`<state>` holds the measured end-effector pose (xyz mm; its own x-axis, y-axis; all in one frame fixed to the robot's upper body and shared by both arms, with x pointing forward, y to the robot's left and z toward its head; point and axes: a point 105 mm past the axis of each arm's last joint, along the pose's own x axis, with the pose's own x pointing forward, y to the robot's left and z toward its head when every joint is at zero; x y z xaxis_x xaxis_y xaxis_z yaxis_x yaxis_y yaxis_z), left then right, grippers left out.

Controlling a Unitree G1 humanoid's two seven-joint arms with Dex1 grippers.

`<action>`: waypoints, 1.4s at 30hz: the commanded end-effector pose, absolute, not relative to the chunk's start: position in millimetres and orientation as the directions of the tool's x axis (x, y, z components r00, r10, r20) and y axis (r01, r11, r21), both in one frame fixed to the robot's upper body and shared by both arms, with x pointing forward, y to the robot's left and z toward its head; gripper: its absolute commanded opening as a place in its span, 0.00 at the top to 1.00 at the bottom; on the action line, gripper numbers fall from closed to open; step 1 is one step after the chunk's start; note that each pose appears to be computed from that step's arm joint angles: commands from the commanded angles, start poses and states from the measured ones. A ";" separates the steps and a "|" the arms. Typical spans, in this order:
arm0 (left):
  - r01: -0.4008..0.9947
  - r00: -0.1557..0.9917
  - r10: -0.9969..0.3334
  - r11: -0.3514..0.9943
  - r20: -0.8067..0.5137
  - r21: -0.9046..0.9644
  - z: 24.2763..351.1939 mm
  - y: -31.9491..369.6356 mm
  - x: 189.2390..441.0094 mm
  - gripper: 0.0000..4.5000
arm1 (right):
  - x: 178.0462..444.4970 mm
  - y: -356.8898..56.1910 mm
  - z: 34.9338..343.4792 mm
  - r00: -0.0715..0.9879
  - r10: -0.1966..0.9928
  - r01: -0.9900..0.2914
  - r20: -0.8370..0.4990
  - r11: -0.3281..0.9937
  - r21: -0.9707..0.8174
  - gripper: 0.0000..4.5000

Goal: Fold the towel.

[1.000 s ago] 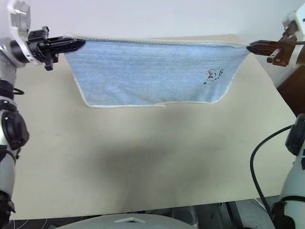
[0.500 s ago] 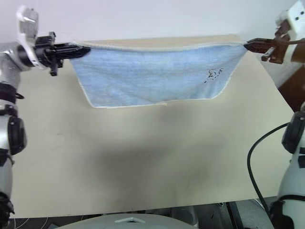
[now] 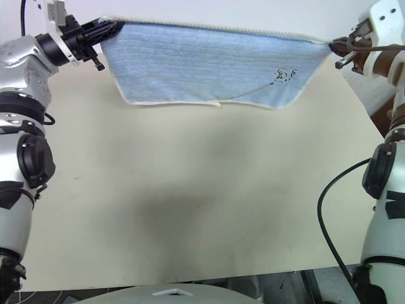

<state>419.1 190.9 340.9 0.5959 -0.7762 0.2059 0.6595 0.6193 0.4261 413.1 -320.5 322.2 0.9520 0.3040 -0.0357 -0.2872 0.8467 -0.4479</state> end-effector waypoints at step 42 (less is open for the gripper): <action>0.964 0.206 -0.961 0.232 -0.185 -0.131 177.7 220.0 252.1 0.99 | 292.2 -312.5 213.8 0.465 0.696 -0.859 -0.547 0.505 -0.087 1.00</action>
